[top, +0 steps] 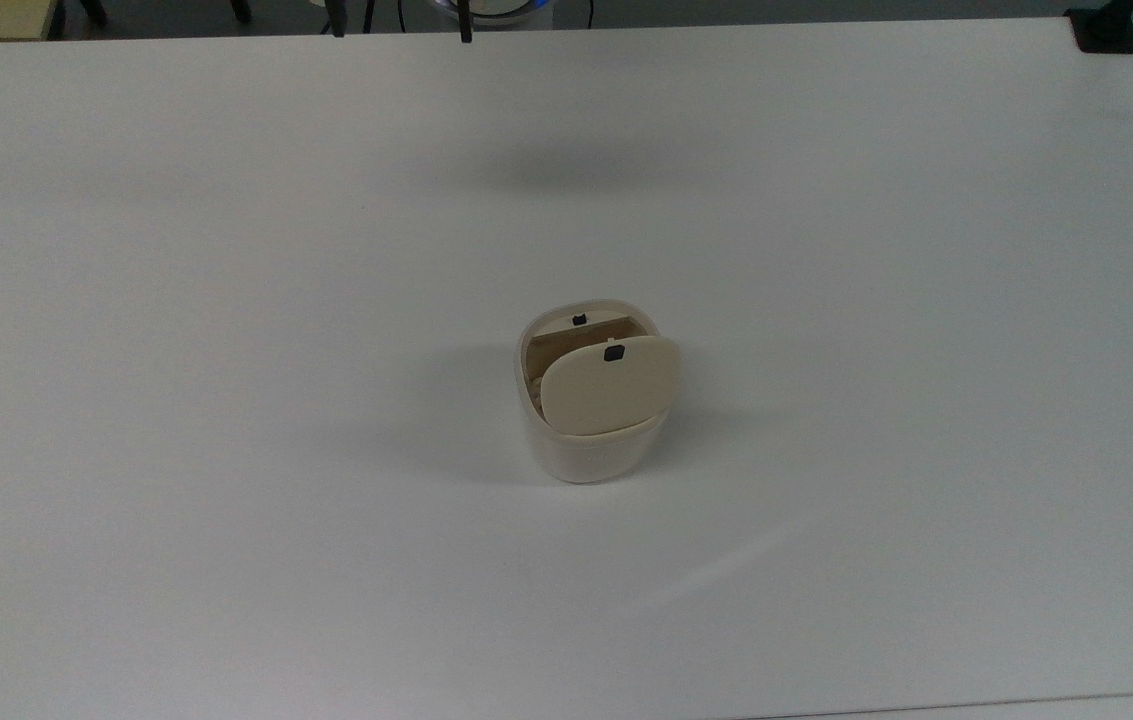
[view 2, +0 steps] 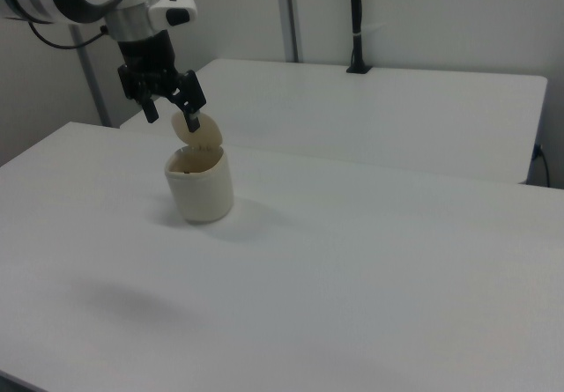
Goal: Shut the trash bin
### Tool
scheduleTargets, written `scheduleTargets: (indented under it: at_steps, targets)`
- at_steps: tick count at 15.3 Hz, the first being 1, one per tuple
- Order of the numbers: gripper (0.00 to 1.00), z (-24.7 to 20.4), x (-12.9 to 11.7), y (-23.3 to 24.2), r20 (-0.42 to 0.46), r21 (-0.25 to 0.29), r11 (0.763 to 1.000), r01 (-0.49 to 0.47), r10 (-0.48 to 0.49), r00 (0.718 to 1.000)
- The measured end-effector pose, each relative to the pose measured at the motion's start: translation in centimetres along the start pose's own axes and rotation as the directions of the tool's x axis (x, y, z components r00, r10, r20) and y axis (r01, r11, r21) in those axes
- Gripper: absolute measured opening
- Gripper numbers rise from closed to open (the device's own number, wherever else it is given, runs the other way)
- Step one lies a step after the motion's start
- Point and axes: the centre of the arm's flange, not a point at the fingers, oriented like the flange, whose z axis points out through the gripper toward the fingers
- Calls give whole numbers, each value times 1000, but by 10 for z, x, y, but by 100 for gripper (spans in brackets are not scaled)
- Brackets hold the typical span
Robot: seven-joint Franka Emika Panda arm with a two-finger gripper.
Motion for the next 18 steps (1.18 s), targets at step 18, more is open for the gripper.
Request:
scheduleTargets:
  at_steps: [18]
  targets:
    - [85,15,18,-27,-52,6,1000,25,-25,998]
